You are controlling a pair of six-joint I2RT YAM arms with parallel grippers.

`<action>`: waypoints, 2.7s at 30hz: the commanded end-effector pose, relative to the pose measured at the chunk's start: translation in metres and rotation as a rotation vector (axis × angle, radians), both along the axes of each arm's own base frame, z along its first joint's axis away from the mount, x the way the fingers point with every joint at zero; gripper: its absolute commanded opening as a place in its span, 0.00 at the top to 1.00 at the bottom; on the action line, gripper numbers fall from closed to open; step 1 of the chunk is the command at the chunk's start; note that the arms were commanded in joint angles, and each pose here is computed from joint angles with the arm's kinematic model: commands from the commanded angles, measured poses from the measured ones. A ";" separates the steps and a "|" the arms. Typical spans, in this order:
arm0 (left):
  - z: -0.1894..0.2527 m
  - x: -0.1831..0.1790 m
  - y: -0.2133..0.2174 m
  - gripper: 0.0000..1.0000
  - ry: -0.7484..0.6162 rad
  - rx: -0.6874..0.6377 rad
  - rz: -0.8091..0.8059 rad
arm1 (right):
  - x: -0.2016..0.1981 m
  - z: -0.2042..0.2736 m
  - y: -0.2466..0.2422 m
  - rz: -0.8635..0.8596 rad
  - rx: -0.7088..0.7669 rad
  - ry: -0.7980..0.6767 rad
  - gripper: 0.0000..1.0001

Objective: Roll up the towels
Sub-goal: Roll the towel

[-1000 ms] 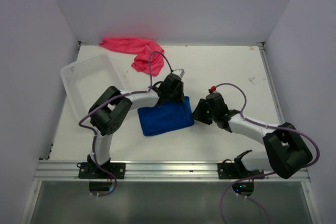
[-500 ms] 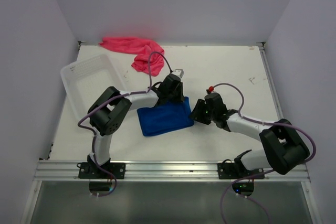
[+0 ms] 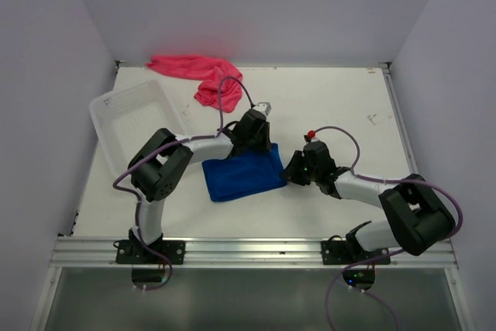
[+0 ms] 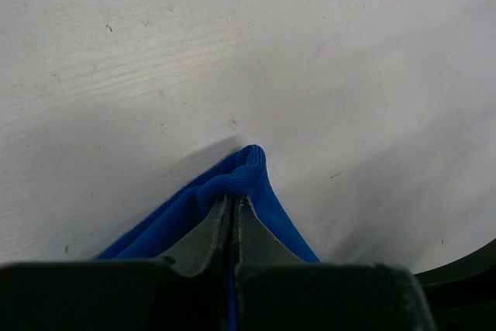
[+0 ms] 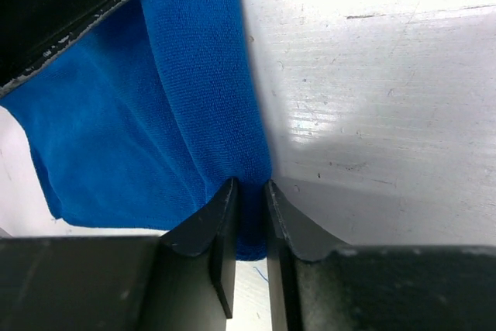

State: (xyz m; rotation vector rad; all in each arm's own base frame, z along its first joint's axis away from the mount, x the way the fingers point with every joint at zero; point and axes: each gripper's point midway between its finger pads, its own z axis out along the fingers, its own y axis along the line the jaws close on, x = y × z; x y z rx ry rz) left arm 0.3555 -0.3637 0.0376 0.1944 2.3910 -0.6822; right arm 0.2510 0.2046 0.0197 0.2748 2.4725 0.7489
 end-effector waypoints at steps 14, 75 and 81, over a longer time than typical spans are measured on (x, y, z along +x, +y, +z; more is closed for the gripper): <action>0.051 0.000 -0.001 1.00 -0.055 -0.113 -0.001 | -0.014 -0.022 -0.023 0.037 -0.137 0.007 0.99; 0.034 -0.023 -0.029 0.61 0.155 -0.194 -0.077 | -0.013 0.007 -0.019 0.075 -0.425 -0.181 1.00; 0.005 -0.026 -0.015 0.61 0.160 -0.045 -0.048 | -0.013 0.006 -0.019 0.074 -0.423 -0.180 1.00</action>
